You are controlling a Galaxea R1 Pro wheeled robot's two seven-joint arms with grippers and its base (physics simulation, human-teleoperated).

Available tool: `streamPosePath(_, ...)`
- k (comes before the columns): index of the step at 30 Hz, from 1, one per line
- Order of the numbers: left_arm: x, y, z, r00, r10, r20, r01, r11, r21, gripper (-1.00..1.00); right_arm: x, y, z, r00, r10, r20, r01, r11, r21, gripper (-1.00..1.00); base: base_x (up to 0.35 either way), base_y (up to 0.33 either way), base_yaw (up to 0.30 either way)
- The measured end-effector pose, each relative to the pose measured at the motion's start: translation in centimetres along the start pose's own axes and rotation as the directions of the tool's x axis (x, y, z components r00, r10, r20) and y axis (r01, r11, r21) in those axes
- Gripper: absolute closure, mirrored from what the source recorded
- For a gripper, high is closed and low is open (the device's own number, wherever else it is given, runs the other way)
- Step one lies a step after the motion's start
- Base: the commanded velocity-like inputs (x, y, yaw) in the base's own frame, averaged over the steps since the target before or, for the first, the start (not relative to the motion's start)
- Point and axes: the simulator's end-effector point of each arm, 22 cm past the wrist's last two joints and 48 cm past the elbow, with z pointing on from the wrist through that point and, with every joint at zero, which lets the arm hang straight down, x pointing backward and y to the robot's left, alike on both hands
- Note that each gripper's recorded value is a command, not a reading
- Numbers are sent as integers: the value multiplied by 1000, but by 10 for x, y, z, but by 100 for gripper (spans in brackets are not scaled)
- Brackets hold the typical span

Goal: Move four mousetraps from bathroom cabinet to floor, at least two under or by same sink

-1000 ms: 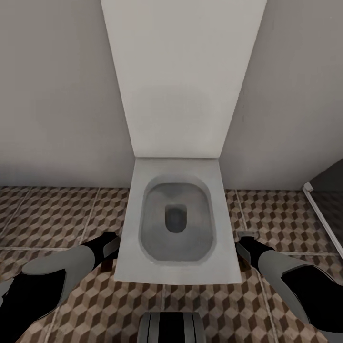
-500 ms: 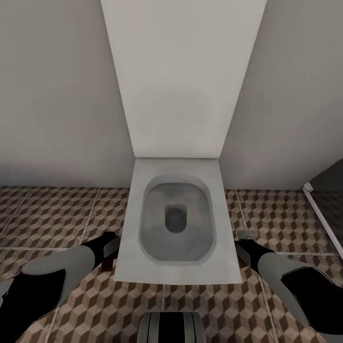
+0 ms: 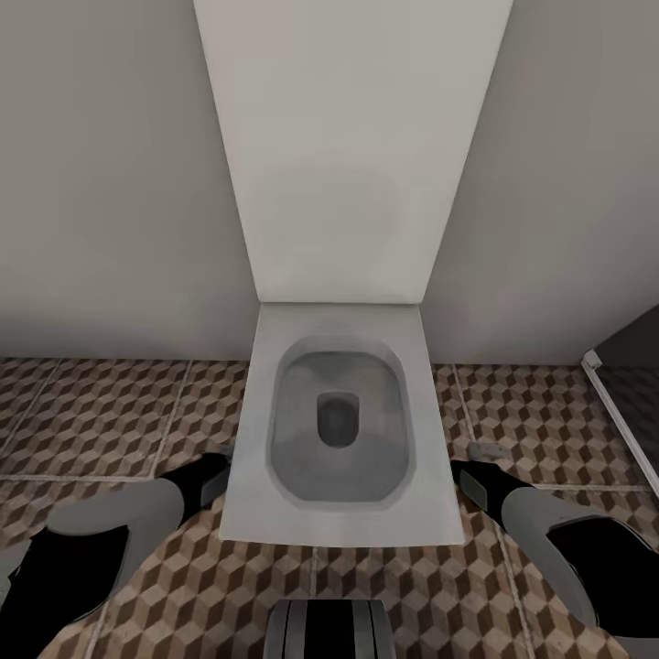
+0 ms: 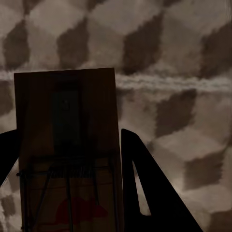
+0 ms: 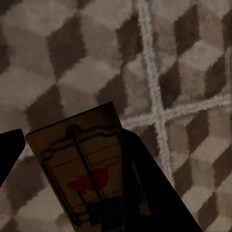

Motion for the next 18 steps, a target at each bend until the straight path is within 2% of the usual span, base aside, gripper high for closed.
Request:
streamPosePath(5, -5, -2, 0, 999, 17, 29, -17, 1000, -8, 100, -1, 0, 0, 1000, 1, 2, -1, 1000, 1, 100, 0, 0, 0)
streamPosePath(10, -24, 7, 0, 993, 5, 117, -3, 1000, -22, 100, -1, 2, -1, 1000, 0, 2, 0, 1000, -2, 100, 0, 0, 0)
streamPosePath(18, -30, 7, -1, 990, 4, 144, -1, 1000, -21, 100, -1, 2, -1, 1000, -1, 3, 1, 1000, -2, 100, 0, 0, 0)
